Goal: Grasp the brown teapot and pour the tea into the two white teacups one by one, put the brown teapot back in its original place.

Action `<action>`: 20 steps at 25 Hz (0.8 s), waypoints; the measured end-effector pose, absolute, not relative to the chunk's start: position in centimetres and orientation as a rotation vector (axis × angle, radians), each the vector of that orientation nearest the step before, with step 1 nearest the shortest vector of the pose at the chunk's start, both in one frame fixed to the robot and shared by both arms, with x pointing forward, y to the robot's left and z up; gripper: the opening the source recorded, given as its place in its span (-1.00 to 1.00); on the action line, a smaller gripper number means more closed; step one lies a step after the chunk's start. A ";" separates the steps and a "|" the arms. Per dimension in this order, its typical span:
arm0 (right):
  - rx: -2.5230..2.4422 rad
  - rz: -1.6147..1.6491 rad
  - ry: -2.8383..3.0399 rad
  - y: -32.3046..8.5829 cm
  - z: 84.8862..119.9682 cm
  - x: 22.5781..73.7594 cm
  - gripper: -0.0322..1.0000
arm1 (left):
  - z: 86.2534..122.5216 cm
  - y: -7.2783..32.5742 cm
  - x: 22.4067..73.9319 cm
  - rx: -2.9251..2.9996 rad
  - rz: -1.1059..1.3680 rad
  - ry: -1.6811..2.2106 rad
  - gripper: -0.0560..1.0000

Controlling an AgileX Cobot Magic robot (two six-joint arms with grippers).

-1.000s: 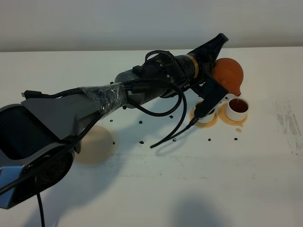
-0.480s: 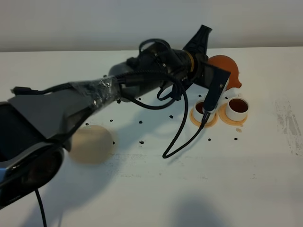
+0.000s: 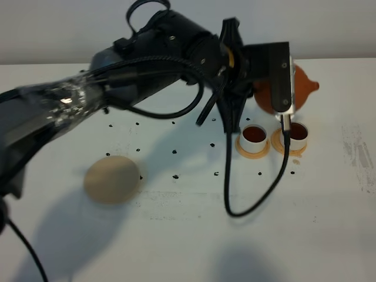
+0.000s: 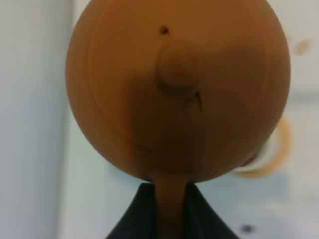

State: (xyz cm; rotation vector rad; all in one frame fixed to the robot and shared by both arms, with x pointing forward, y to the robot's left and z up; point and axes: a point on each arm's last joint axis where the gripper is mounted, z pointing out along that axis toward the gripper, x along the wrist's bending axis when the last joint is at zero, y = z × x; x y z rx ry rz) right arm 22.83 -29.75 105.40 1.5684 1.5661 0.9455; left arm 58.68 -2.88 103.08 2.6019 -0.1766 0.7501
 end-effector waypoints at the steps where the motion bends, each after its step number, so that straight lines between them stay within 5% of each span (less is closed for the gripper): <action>1: 1.568 0.945 1.566 -29.7 105.4 22.8 -0.05 | 102.7 -2.6 58.1 2.610 0.715 -0.161 -0.73; 20: 1.568 0.945 1.566 -29.7 105.4 22.8 -0.05 | 96.6 -2.8 53.4 2.730 0.299 0.213 -0.73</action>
